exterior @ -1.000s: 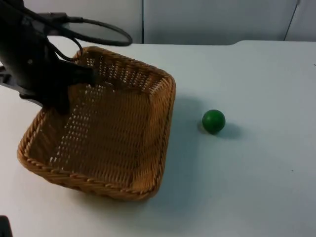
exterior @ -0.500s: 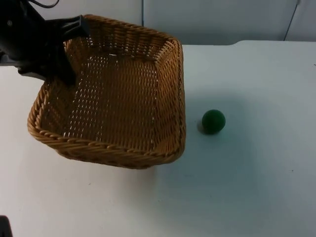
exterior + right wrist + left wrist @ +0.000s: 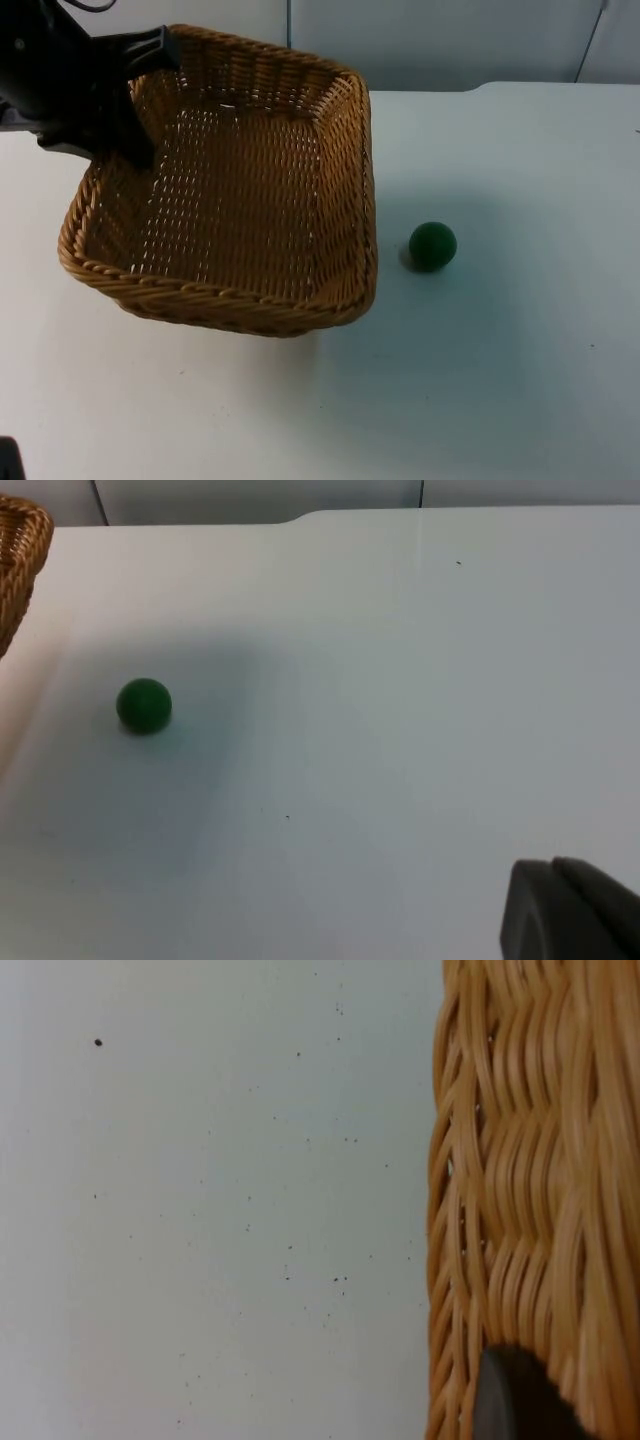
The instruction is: Pick up the basket with the left hand and place the ball into the basket with the right hand.
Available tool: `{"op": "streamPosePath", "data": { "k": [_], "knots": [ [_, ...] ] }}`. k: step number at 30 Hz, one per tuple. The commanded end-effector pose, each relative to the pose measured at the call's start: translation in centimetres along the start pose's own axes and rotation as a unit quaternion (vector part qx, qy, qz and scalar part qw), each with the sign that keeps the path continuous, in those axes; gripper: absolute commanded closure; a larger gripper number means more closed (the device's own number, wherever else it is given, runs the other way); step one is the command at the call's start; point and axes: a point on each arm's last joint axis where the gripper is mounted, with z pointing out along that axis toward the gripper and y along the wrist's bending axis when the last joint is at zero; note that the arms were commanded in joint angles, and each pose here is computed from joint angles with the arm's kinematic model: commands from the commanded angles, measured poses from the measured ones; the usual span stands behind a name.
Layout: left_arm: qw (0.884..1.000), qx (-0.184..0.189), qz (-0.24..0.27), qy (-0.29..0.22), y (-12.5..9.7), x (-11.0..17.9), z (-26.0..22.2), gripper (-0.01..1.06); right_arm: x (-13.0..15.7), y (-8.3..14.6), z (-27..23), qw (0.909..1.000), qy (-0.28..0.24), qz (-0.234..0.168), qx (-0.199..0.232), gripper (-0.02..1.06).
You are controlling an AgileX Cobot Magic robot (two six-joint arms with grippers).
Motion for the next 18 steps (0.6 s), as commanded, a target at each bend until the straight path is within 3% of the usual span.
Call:
{"op": "streamPosePath", "data": {
  "k": [1, 18],
  "knots": [
    [1.0, 0.007, -0.009, -0.013, -0.17, -0.18, -0.34, 1.05, 0.02, 0.01, 0.09, 1.0, -0.003, 0.002, 0.004, 1.05],
    [1.0, 0.007, -0.009, -0.013, -0.17, -0.18, -0.34, 1.05, 0.02, 0.01, 0.09, 1.0, -0.003, 0.002, 0.004, 1.05]
  ]
}}
